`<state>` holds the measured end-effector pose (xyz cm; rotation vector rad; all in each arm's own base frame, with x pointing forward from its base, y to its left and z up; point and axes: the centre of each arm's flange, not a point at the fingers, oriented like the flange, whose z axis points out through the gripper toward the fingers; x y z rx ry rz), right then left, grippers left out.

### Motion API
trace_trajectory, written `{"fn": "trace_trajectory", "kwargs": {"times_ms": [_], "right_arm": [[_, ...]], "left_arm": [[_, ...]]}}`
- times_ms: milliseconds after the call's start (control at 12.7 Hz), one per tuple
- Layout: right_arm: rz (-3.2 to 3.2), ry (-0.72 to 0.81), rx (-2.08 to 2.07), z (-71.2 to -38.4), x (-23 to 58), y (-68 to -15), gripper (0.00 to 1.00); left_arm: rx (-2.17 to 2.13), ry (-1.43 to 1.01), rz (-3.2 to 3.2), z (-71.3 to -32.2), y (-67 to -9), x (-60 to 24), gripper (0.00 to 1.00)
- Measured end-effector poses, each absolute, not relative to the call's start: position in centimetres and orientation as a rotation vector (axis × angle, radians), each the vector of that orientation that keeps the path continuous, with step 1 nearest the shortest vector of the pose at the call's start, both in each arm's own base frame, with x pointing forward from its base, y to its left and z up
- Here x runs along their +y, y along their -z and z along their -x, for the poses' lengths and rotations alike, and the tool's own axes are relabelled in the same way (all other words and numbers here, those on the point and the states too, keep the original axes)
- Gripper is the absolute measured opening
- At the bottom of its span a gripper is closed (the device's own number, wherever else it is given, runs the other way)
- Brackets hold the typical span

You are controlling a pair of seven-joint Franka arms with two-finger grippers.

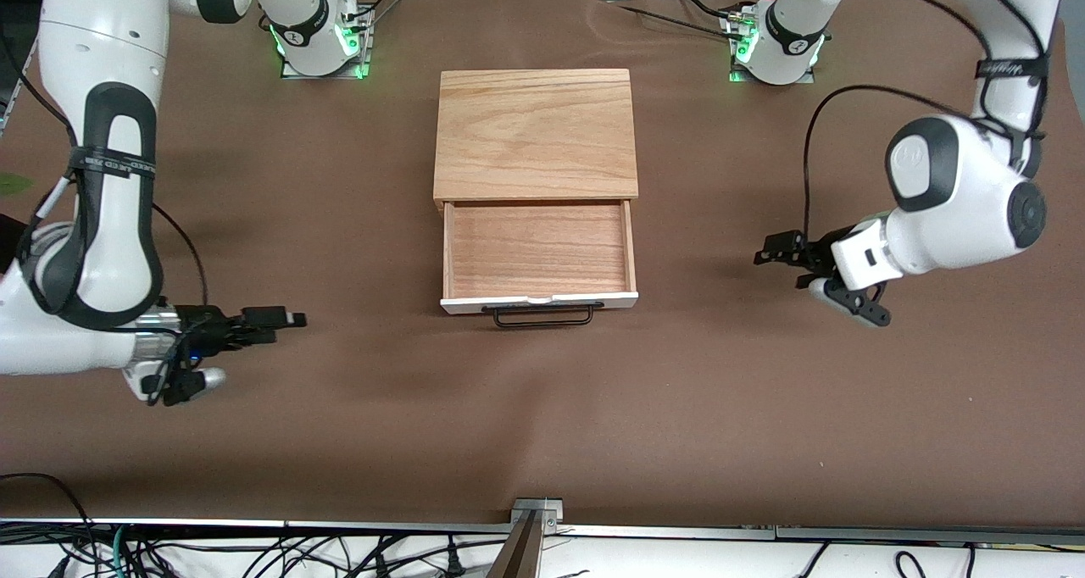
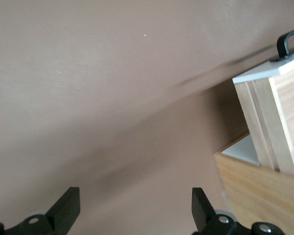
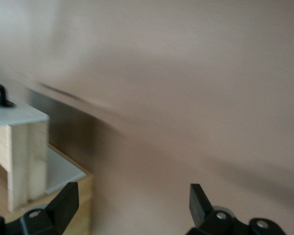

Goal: Pull top drawer with both arms simultaneously

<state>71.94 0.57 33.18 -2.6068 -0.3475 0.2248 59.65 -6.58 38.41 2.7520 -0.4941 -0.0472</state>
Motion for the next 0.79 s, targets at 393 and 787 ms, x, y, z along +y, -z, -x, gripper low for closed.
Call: {"fn": "trace_trajectory", "kwargs": {"times_ms": [393, 787], "right_arm": [[2.862, -0.309, -0.355, -69.4, -2.2, -42.8, 1.0], [3.049, -0.368, -0.095, -65.6, -2.8, -51.8, 1.0]], "left_arm": [[-0.344, 0.129, -2.994, -55.5, -47.5, -4.2, 1.0], [-0.246, 0.197, -3.123, -54.3, -52.5, -1.9, 1.0]]}}
